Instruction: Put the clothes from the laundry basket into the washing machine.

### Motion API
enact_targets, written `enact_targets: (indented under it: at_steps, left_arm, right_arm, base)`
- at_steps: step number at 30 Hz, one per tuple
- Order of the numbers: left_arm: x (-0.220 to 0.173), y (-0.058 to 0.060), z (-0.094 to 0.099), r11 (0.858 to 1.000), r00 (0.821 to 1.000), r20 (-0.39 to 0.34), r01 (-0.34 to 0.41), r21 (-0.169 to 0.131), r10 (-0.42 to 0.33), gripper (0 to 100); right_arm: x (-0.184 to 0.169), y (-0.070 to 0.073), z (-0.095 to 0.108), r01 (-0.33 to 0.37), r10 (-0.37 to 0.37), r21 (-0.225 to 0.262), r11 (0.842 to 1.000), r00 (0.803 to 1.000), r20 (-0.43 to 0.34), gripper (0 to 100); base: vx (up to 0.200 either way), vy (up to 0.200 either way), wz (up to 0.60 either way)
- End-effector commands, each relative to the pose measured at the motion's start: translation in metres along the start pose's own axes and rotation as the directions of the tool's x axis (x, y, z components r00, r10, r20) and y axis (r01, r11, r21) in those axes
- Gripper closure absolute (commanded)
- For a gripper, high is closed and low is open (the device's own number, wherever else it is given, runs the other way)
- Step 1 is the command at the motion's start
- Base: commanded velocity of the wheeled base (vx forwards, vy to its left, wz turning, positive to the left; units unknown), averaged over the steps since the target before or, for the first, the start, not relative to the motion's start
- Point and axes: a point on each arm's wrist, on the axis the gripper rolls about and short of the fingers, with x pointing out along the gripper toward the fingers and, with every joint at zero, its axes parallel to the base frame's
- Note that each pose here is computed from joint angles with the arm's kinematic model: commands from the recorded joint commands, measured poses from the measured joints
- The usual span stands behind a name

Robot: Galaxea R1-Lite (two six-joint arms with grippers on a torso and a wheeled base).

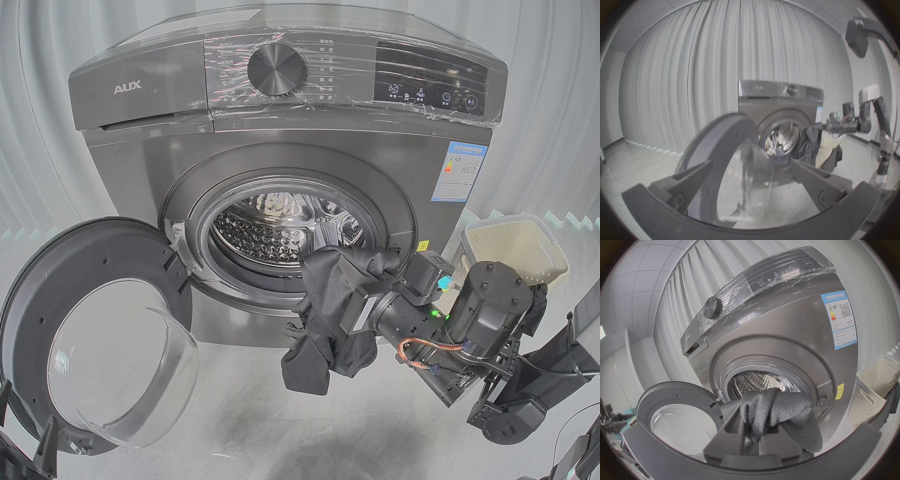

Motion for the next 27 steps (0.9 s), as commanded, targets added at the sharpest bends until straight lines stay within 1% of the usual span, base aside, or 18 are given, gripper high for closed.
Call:
enact_targets:
  at_steps: [1,2,4,5,6,7,8,9,10,11,12,14,15,16,19,22,25,27]
  left_arm:
    - [0.027,0.000,0.072,0.963,0.962,-0.051,0.265,-0.055,-0.268,0]
    - [0.034,-0.001,0.065,0.944,0.939,-0.099,0.324,-0.059,-0.328,0]
    - [0.050,-0.003,0.054,0.902,0.880,-0.199,0.427,-0.062,-0.431,0]
    - [0.058,-0.003,0.052,0.886,0.856,-0.232,0.459,-0.071,-0.462,0]
    - [0.066,-0.004,0.050,0.868,0.827,-0.269,0.488,-0.091,-0.493,0]
    - [0.069,-0.004,0.049,0.864,0.820,-0.278,0.495,-0.095,-0.500,0]
    - [0.084,-0.004,0.048,0.845,0.791,-0.306,0.522,-0.114,-0.530,0]
    - [0.092,-0.005,0.047,0.834,0.778,-0.310,0.538,-0.122,-0.547,0]
    - [0.095,-0.006,0.047,0.831,0.774,-0.310,0.542,-0.124,-0.552,0]
    - [0.104,-0.008,0.046,0.817,0.760,-0.310,0.562,-0.128,-0.571,0]
    - [0.116,-0.011,0.044,0.799,0.739,-0.316,0.586,-0.134,-0.595,0]
    - [0.128,-0.016,0.040,0.783,0.722,-0.318,0.608,-0.133,-0.614,0]
    - [0.132,-0.018,0.039,0.780,0.718,-0.322,0.611,-0.133,-0.618,0]
    - [0.141,-0.023,0.036,0.768,0.701,-0.331,0.626,-0.140,-0.632,0]
    - [0.157,-0.035,0.029,0.745,0.669,-0.350,0.650,-0.151,-0.655,0]
    - [0.173,-0.045,0.020,0.735,0.647,-0.375,0.658,-0.163,-0.663,0]
    - [0.187,-0.054,0.011,0.731,0.640,-0.386,0.663,-0.160,-0.665,0]
    - [0.198,-0.064,0.003,0.723,0.630,-0.388,0.671,-0.163,-0.673,0]
  right_arm:
    - [0.010,0.006,-0.001,-0.019,0.019,0.007,1.000,1.000,0.025,100]
    - [0.010,0.006,0.001,-0.020,0.019,0.008,1.000,0.999,0.030,100]
    - [0.011,0.006,0.004,-0.031,0.031,0.011,0.999,0.999,0.038,100]
    - [0.012,0.006,0.005,-0.036,0.036,0.012,0.999,0.999,0.040,100]
    - [0.012,0.007,0.006,-0.051,0.050,0.011,0.999,0.998,0.041,100]
    - [0.012,0.007,0.007,-0.055,0.055,0.012,0.998,0.998,0.042,100]
    - [0.013,0.010,0.009,-0.081,0.081,0.016,0.997,0.996,0.045,100]
    - [0.015,0.010,0.010,-0.089,0.088,0.017,0.996,0.995,0.050,100]
    - [0.015,0.010,0.011,-0.089,0.088,0.018,0.996,0.995,0.053,100]
    - [0.017,0.010,0.012,-0.088,0.086,0.019,0.996,0.994,0.059,100]
    - [0.019,0.011,0.013,-0.089,0.088,0.021,0.996,0.994,0.065,100]
    - [0.020,0.010,0.013,-0.088,0.086,0.022,0.996,0.994,0.071,100]
    - [0.021,0.011,0.014,-0.088,0.086,0.023,0.996,0.994,0.074,100]
    - [0.022,0.011,0.014,-0.089,0.087,0.024,0.996,0.993,0.077,100]
    - [0.027,0.012,0.010,-0.088,0.086,0.026,0.996,0.993,0.079,100]
    - [0.028,0.012,0.008,-0.083,0.081,0.026,0.996,0.994,0.077,100]
    - [0.029,0.014,0.008,-0.082,0.080,0.031,0.996,0.994,0.081,100]
    - [0.029,0.014,0.009,-0.083,0.080,0.032,0.996,0.994,0.081,100]
  base:
    - [0.000,0.000,0.00]
    - [0.000,0.000,0.00]
    - [0.000,0.000,0.00]
    - [0.000,0.000,0.00]
    - [0.000,0.000,0.00]
    - [0.000,0.000,0.00]
    - [0.000,0.000,0.00]
    - [0.000,0.000,0.00]
    - [0.000,0.000,0.00]
    - [0.000,0.000,0.00]
    - [0.000,0.000,0.00]
    - [0.000,0.000,0.00]
    - [0.000,0.000,0.00]
    - [0.000,0.000,0.00]
    - [0.000,0.000,0.00]
    - [0.000,0.000,0.00]
    - [0.000,0.000,0.00]
    - [0.000,0.000,0.00]
